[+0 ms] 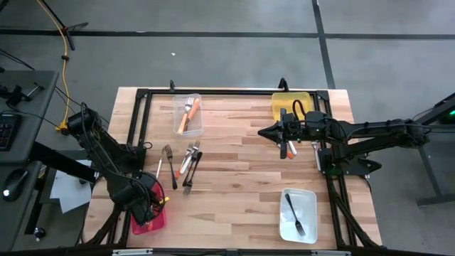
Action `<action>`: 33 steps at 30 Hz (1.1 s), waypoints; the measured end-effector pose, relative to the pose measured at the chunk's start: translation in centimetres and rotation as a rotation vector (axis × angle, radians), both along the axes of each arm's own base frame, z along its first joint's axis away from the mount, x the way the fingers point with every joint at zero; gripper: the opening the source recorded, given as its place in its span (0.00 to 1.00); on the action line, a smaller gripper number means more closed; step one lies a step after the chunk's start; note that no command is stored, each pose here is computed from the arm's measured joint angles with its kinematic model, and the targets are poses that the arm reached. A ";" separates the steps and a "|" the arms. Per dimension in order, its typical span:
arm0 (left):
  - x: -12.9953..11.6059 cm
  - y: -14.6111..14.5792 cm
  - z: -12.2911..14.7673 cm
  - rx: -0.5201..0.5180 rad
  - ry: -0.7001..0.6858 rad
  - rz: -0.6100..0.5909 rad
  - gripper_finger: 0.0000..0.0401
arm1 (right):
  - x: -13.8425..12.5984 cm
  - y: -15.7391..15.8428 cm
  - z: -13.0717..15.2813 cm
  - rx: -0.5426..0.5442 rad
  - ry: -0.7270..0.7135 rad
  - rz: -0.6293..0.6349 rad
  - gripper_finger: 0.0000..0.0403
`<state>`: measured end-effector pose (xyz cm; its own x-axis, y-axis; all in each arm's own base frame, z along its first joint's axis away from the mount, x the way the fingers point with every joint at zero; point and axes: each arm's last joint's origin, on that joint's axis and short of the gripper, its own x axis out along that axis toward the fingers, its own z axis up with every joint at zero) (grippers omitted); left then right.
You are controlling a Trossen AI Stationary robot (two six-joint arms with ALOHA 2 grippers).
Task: Sort silverware by color (type)
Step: Put the orange-white fork into the red bin
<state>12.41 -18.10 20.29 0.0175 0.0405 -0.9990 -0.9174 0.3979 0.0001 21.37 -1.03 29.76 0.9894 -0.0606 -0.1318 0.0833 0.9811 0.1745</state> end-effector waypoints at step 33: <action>3.5 15.3 12.9 0.489 -1.001 -0.132 0.42 | 0.0 -0.6 0.8 0.003 -0.088 0.019 0.00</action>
<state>15.93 -2.80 33.23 0.8366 0.3632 -0.4100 -0.5427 0.6509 -0.5309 21.41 -1.62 30.60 0.9982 -0.0415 -0.0443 0.0489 0.9819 0.1831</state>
